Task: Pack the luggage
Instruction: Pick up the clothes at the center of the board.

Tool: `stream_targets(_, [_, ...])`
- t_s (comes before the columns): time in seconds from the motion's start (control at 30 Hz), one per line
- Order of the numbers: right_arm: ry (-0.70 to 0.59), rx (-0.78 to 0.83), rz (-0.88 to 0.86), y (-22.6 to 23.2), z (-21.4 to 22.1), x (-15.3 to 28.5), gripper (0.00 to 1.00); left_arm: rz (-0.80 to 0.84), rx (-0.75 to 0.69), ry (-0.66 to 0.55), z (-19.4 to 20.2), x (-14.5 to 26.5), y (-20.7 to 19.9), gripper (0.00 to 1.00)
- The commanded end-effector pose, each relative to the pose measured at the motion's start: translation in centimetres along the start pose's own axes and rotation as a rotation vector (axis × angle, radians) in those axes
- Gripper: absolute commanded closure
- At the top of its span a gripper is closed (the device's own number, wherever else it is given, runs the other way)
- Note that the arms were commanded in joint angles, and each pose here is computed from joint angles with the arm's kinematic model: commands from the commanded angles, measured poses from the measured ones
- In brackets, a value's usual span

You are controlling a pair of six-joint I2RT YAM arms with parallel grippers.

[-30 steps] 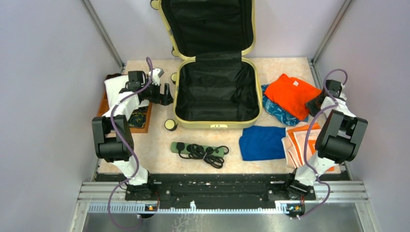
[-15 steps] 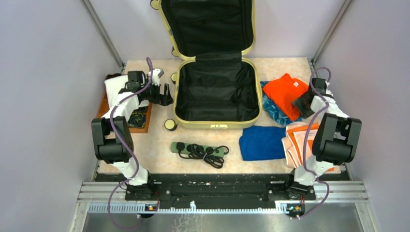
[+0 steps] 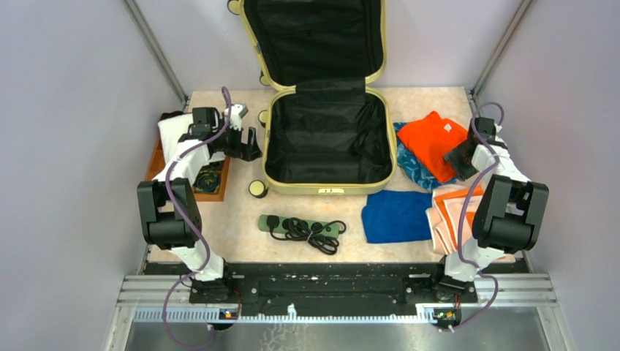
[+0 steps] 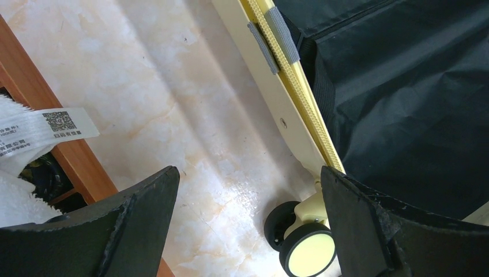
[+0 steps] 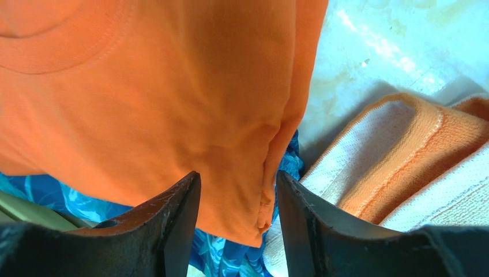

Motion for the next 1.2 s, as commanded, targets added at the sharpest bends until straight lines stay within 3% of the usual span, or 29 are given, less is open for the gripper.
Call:
stream_targets(0.0, [-0.113, -0.024, -0.023, 0.3, -3.0, 2.9, 0.48, 0.01, -0.041, -0.038, -0.7, 1.4, -1.0, 0.02])
stream_targets(0.27, [-0.104, -0.044, -0.007, -0.4, -3.4, 2.7, 0.46, 0.0, -0.056, -0.037, -0.7, 1.6, -0.9, 0.02])
stream_targets(0.5, [-0.142, -0.085, 0.05, -3.5, -4.9, 1.5, 0.2, 0.03, -0.055, -0.034, -0.7, 1.5, -1.2, 0.02])
stream_targets(0.6, [-0.169, -0.073, 0.03, -3.2, -5.6, 0.9, 0.15, 0.037, -0.052, -0.032, -0.8, 1.3, -1.1, 0.02])
stream_targets(1.0, [-0.123, -0.074, 0.003, -2.2, -6.1, -3.2, 0.23, 0.021, -0.056, -0.02, -0.6, 0.9, -0.6, 0.02])
stream_targets(1.17, [-0.159, -0.064, -0.008, -2.1, -6.9, -2.8, 0.37, 0.019, -0.055, -0.017, -0.5, 0.8, -0.6, 0.02])
Point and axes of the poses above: each gripper's point midway between its finger pads, its own x axis back along the fingers, its own y axis along the line the jaws close on, z = x × y, the point moved 8 cm from there along x, back along the fingers, and after that the axes turned 15 degrees about x, right-handed, at the moved point
